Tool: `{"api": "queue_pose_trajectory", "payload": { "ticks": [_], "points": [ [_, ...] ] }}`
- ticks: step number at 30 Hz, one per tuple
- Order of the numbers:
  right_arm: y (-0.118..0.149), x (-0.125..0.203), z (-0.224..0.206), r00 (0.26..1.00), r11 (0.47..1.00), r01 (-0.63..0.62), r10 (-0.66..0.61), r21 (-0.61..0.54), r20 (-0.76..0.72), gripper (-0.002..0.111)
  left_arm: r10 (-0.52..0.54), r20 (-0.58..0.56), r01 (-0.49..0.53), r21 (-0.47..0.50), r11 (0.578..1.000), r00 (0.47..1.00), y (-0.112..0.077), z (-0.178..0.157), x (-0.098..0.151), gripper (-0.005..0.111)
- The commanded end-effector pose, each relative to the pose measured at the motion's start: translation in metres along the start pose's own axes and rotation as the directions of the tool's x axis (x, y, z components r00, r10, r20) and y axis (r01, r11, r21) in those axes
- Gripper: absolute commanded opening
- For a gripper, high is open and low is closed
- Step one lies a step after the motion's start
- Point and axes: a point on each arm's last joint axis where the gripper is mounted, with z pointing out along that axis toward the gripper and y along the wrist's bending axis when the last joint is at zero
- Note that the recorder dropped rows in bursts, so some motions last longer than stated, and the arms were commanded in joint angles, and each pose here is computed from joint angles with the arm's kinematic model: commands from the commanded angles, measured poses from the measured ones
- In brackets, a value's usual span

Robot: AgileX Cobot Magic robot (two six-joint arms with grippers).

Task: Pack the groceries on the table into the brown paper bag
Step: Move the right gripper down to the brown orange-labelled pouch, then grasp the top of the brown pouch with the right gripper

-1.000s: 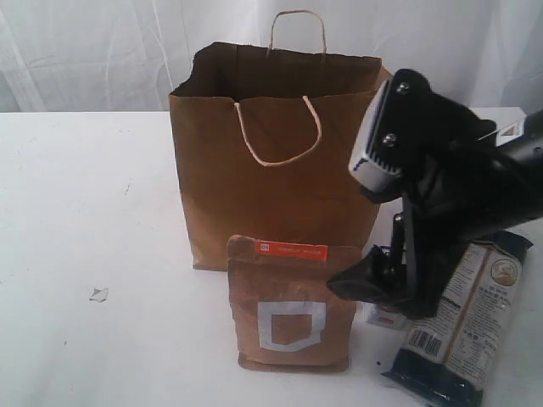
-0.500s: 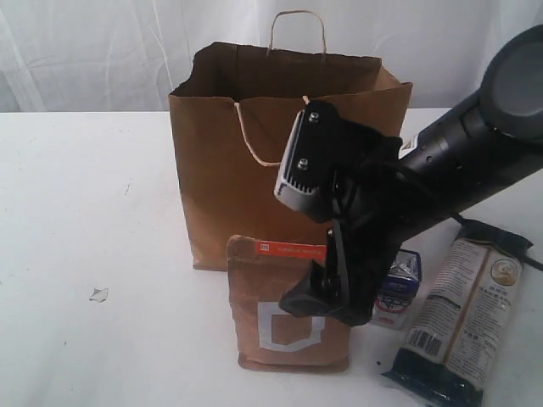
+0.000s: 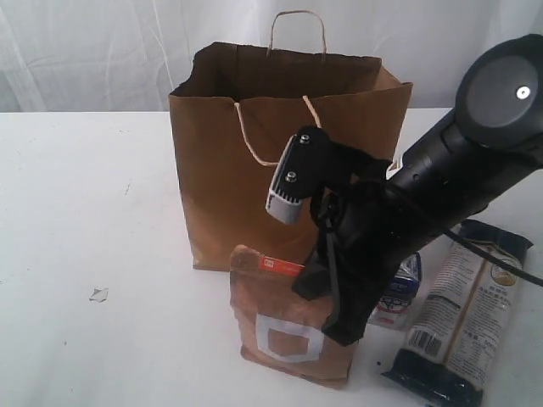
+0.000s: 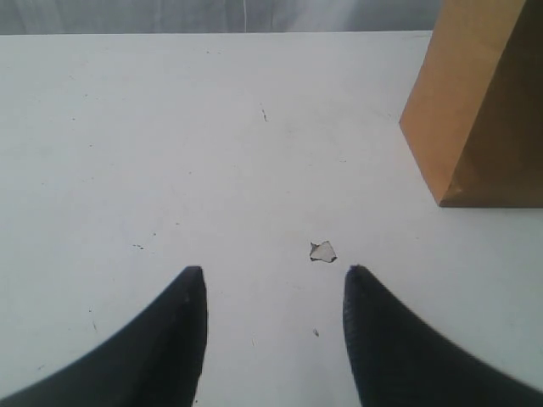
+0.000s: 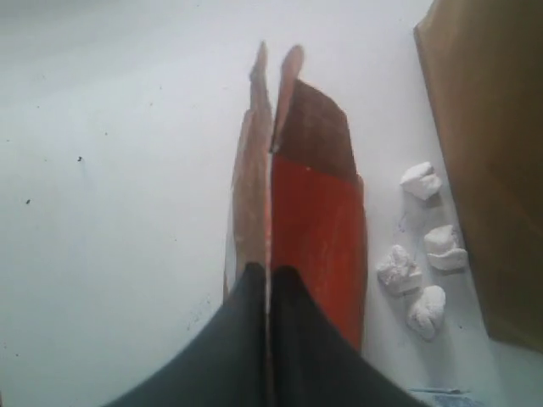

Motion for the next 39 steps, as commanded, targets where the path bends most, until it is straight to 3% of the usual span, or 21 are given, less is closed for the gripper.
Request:
{"api": "queue_pose_trajectory", "payload": {
  "ticks": [1, 10, 15, 26, 29, 36, 39],
  "points": [
    [0.008, -0.002, -0.018, 1.000, 1.000, -0.005, 0.004, 0.019, 0.030, 0.000, -0.007, -0.003, 0.007, 0.001, 1.000, 1.000, 0.000, 0.000, 0.001, 0.053],
    [0.039, -0.002, -0.081, 0.980, 0.992, -0.039, 0.015, 0.116, 0.197, 0.000, -0.007, -0.003, 0.007, 0.001, 1.000, 1.000, 0.000, 0.000, 0.001, 0.053],
    [0.053, 0.006, -0.112, 0.969, 0.973, -0.038, -0.020, 0.226, 0.247, 0.000, -0.007, -0.003, 0.007, 0.001, 1.000, 1.000, 0.000, 0.000, 0.001, 0.053],
    [0.053, 0.006, -0.121, 0.958, 0.958, -0.061, -0.023, 0.281, 0.285, 0.000, -0.007, -0.003, 0.007, 0.001, 1.000, 1.000, 0.000, 0.000, 0.001, 0.053],
    [0.055, 0.008, -0.120, 0.963, 0.965, -0.061, -0.011, 0.256, 0.269, 0.009, -0.007, -0.003, 0.007, 0.001, 1.000, 1.000, 0.000, 0.000, 0.001, 0.053],
    [0.054, 0.010, -0.110, 0.979, 0.978, -0.059, 0.016, 0.203, 0.204, 0.053, -0.007, -0.003, 0.007, 0.001, 1.000, 1.000, 0.000, 0.000, 0.001, 0.053],
    [0.053, 0.010, -0.106, 0.983, 0.982, -0.060, 0.027, 0.181, 0.181, 0.060, -0.007, -0.003, 0.007, 0.001, 1.000, 1.000, 0.000, 0.000, 0.001, 0.053]
  ]
}}
